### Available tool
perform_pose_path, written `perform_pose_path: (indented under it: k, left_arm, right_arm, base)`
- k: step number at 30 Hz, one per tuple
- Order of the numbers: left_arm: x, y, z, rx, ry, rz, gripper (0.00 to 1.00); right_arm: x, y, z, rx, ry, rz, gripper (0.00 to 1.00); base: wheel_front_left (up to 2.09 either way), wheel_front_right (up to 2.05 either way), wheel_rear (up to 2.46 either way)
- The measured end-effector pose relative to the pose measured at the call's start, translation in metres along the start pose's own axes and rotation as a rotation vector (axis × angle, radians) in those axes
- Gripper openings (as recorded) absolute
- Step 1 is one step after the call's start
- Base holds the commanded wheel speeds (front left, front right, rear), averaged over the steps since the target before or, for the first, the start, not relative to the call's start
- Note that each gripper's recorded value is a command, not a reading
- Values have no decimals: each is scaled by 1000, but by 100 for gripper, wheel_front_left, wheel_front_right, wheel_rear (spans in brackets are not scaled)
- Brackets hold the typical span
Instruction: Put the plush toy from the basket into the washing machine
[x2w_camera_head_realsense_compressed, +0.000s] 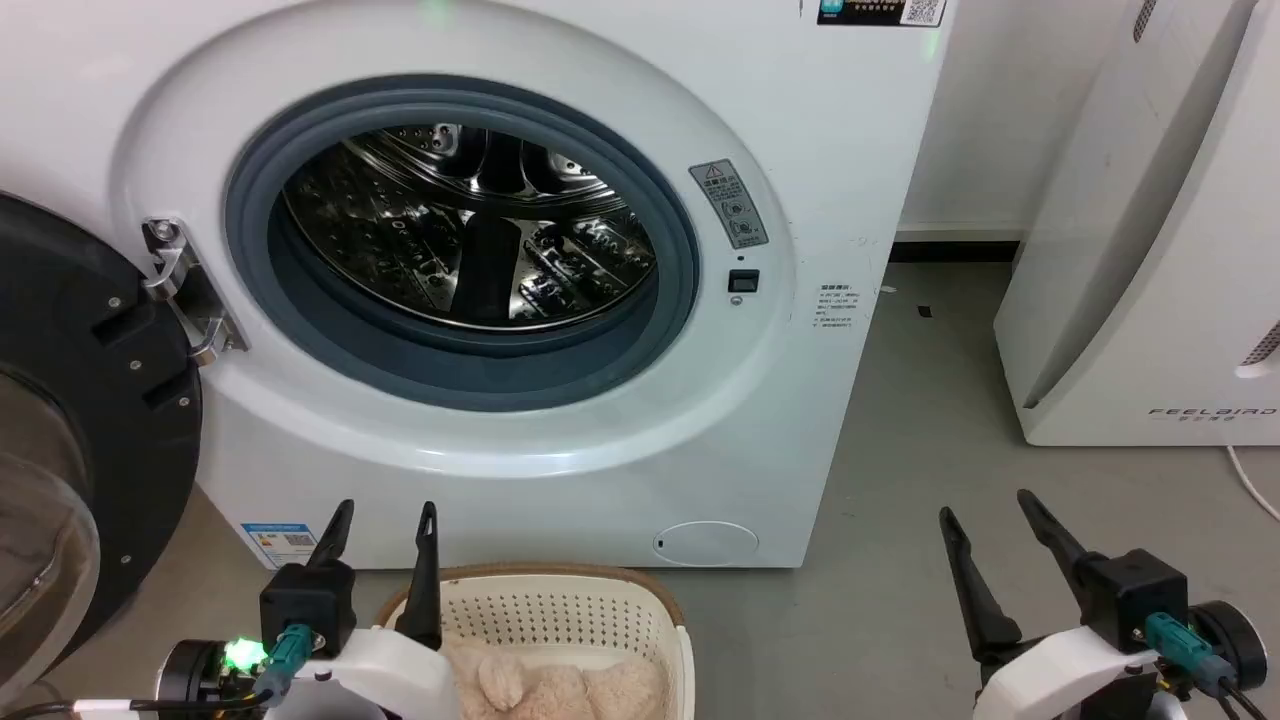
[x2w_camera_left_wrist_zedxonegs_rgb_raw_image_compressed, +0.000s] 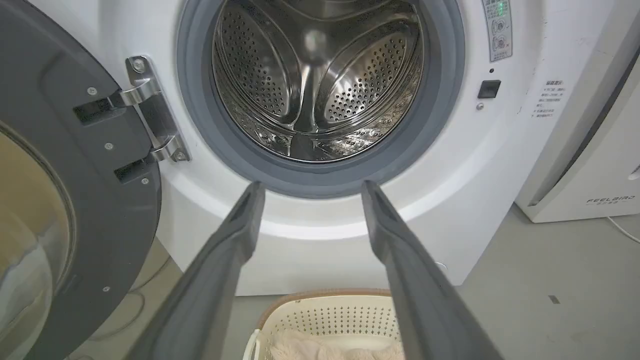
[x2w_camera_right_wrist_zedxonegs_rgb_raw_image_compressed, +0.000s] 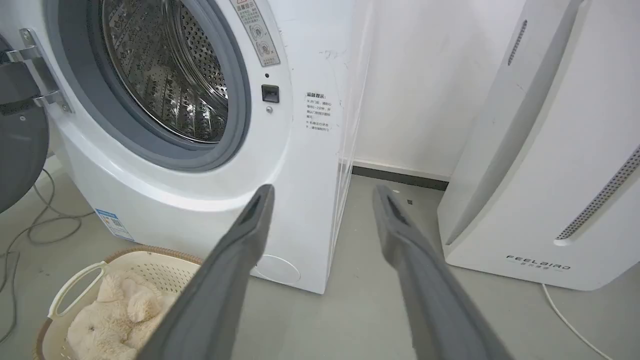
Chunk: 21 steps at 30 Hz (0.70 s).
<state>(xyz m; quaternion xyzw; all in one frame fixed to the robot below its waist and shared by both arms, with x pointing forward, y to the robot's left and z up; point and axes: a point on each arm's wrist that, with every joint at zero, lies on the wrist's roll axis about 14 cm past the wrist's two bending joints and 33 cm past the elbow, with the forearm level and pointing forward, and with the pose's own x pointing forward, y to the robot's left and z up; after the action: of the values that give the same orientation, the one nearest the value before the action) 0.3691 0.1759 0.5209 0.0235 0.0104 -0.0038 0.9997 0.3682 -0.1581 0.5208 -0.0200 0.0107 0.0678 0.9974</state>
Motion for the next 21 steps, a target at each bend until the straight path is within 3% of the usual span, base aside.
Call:
perform_pose_path:
  k: [21]
  left_arm:
    - [5,-8,-19,-17,35,-28,100]
  right_arm:
    - [5,4,-10,25,6,13,100]
  base:
    - [0,0,0]
